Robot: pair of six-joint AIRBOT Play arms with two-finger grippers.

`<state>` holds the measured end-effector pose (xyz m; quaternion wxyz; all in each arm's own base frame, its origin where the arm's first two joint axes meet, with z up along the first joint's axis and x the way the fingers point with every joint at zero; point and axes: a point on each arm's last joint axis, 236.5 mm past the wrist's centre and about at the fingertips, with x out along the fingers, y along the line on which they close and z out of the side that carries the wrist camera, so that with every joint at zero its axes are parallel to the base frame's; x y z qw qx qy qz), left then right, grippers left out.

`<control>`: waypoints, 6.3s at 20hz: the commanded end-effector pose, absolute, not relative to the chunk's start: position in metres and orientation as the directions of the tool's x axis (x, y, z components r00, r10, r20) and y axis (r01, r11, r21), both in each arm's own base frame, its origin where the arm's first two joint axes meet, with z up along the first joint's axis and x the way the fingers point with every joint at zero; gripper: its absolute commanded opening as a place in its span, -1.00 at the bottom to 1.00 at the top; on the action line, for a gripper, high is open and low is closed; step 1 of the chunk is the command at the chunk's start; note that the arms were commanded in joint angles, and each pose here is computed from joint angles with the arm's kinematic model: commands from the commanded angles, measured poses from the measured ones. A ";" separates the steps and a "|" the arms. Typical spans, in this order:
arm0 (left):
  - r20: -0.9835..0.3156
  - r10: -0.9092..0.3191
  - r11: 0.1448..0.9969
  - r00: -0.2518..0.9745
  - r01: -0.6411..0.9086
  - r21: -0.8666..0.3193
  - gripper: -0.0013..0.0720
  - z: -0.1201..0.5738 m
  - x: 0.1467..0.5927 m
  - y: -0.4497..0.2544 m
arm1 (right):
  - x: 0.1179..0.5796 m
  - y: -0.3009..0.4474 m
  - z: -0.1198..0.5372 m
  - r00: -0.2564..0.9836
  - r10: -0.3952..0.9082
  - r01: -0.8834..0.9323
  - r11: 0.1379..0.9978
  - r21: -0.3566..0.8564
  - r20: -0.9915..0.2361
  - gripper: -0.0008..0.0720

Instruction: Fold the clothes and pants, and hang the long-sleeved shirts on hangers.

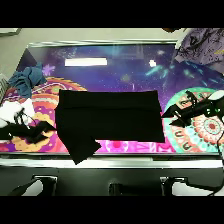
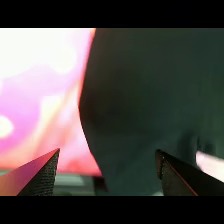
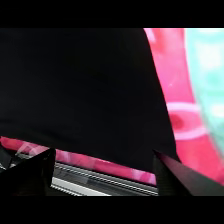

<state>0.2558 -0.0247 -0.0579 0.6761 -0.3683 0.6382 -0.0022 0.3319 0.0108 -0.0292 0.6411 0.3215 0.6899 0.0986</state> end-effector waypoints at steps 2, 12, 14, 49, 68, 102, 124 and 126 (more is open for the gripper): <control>-0.793 -0.585 0.640 0.168 -0.505 -0.579 0.90 -0.084 0.212 -0.076 | 0.319 0.021 -0.020 0.076 0.578 0.303 0.763 0.571 -0.812 0.85; -0.768 -0.622 0.616 0.151 -0.512 -0.599 -0.31 -0.094 0.206 -0.114 | 0.320 0.021 0.007 0.148 0.553 0.269 0.775 0.571 -0.820 0.85; -0.767 -0.623 0.609 0.150 -0.523 -0.597 -0.91 -0.093 0.206 -0.114 | 0.320 0.013 0.007 0.160 0.529 0.281 0.785 0.552 -0.833 0.85; -0.806 -0.581 0.668 0.116 -0.498 -0.553 -0.92 -0.078 0.205 -0.099 | 0.238 0.021 -0.092 -0.006 0.533 0.447 0.758 0.475 -0.846 -0.91; -0.882 -0.424 0.821 0.207 -0.322 -0.471 -0.92 -0.011 0.278 -0.048 | 0.286 0.011 -0.015 0.119 0.213 0.134 0.964 0.228 -0.970 -0.91; -0.868 -0.464 0.865 0.174 -0.122 -0.487 0.74 -0.019 0.490 -0.050 | 0.421 -0.032 -0.034 0.186 0.455 0.285 0.823 0.491 -0.871 0.77; -0.842 -0.487 0.849 0.233 -0.098 -0.519 0.42 0.022 0.500 -0.064 | 0.421 0.059 -0.102 0.134 0.657 0.244 0.704 0.667 -0.742 -0.91; -0.833 -0.509 0.844 0.217 -0.066 -0.533 -0.91 0.024 0.497 -0.085 | 0.417 0.042 -0.083 0.106 0.608 0.236 0.754 0.613 -0.787 -0.91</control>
